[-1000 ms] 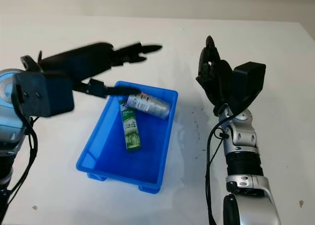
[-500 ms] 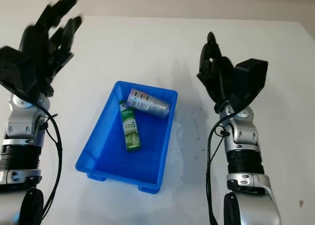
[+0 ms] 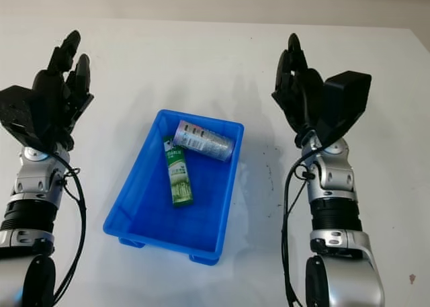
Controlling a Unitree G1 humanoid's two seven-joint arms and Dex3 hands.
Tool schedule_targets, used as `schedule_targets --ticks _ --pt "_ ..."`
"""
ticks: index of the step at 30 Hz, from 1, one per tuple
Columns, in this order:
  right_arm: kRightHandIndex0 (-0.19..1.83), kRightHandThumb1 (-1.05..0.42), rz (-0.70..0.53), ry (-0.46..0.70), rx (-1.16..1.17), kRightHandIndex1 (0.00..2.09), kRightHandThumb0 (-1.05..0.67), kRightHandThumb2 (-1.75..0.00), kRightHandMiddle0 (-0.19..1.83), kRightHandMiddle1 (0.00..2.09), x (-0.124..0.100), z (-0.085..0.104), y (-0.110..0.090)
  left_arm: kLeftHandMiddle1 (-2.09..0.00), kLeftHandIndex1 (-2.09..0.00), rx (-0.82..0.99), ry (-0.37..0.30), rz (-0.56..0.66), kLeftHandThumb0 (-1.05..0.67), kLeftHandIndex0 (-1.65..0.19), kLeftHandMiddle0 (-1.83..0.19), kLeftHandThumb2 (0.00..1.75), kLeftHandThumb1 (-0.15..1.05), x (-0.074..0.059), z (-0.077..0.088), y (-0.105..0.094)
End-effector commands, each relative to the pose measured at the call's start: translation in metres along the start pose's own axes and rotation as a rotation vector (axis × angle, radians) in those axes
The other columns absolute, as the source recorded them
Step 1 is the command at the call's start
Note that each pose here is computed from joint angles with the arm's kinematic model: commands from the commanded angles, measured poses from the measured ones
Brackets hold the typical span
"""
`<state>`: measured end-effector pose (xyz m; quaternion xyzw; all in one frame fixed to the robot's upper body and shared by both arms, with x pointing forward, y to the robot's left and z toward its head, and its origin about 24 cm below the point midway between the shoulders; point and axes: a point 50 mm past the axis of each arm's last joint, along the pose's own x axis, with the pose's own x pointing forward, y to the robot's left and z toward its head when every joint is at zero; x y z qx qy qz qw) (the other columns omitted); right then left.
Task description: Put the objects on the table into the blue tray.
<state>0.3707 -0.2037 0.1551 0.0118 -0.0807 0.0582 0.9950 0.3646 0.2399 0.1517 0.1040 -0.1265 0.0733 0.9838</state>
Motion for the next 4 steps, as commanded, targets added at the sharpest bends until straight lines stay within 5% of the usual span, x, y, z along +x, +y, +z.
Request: schedule_targets --ticks 1,4 --pt "-0.19 -1.05 -0.001 -0.035 -0.01 0.0 -0.7 -0.83 -0.19 0.0 0.0026 0.0081 -0.002 -0.03 -0.1 0.004 -0.003 -0.006 -0.74 0.05 0.01 0.65 1.05 0.0001 0.0017 0.0001" --pt "-0.19 -1.05 0.003 -0.04 -0.012 0.0 -0.7 -0.82 -0.19 0.0 0.0025 0.0078 -0.0022 -0.03 -0.09 0.005 -0.004 -0.009 -0.74 0.05 0.02 0.66 1.05 -0.0007 0.0018 -0.0012"
